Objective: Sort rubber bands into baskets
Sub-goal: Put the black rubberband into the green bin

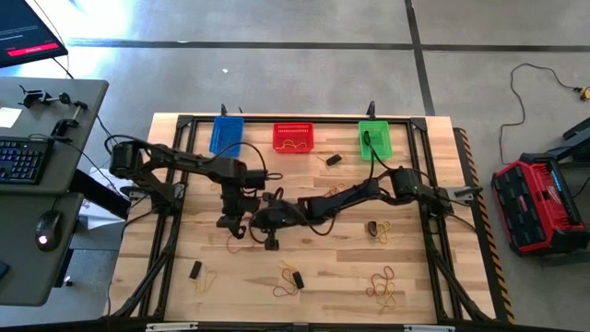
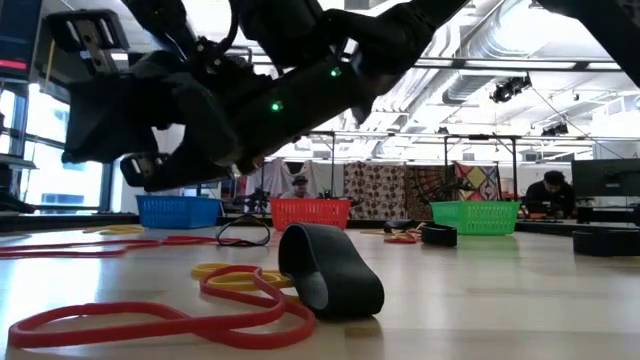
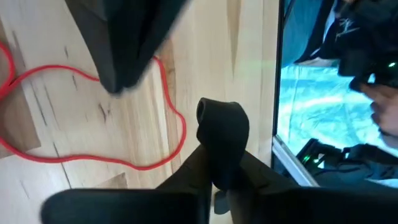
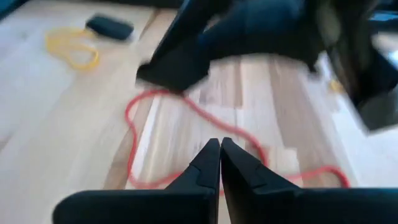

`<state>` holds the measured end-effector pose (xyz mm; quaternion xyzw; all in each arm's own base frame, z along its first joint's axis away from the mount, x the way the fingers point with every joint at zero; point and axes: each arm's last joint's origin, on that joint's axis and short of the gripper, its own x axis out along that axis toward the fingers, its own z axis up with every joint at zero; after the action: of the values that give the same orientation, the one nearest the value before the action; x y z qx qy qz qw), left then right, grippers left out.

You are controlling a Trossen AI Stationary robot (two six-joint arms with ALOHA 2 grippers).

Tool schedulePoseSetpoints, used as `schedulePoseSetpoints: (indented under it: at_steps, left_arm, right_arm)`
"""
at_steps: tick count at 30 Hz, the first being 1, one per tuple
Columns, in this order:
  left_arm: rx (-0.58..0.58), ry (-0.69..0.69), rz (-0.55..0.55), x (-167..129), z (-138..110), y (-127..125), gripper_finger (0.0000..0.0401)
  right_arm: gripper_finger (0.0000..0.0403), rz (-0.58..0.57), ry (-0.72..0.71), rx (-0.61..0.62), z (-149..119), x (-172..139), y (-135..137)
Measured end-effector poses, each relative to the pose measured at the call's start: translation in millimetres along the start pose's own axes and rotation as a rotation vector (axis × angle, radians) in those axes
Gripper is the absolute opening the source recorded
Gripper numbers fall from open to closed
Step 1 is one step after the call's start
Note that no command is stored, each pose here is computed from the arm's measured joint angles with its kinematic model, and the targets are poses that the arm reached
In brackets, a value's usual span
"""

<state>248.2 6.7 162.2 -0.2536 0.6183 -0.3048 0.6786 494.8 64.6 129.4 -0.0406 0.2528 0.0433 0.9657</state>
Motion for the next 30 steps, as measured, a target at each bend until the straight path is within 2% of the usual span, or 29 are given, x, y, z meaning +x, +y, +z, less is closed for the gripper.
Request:
schedulePoseSetpoints:
  at_steps: [5,11,14,19,25,30]
  left_arm:
    - [0.043,-0.009,0.116,-6,-2,-10,0.0005]
    - [0.136,-0.128,0.246,-23,-2,-25,0.0002]
    - [0.209,-0.22,0.304,-32,1,-34,0.0002]
    - [0.33,-0.408,0.358,-42,5,-41,0.0001]
    - [0.35,-0.68,0.533,-49,25,-37,0.0001]
    - [0.37,-0.799,0.617,-51,38,-33,0.0001]
  right_arm:
    - [0.0001,-0.012,0.108,-0.034,0,-9,-1]
    - [0.0,-0.103,0.159,-0.072,-11,-19,2]
    - [0.0,-0.119,0.12,-0.04,-20,-30,1]
    - [0.0,-0.149,-0.024,0.016,-24,-70,-2]
    - [0.0,-0.194,-0.172,0.082,-18,-114,-4]
    - [0.0013,-0.328,-0.182,0.126,-14,-128,-3]
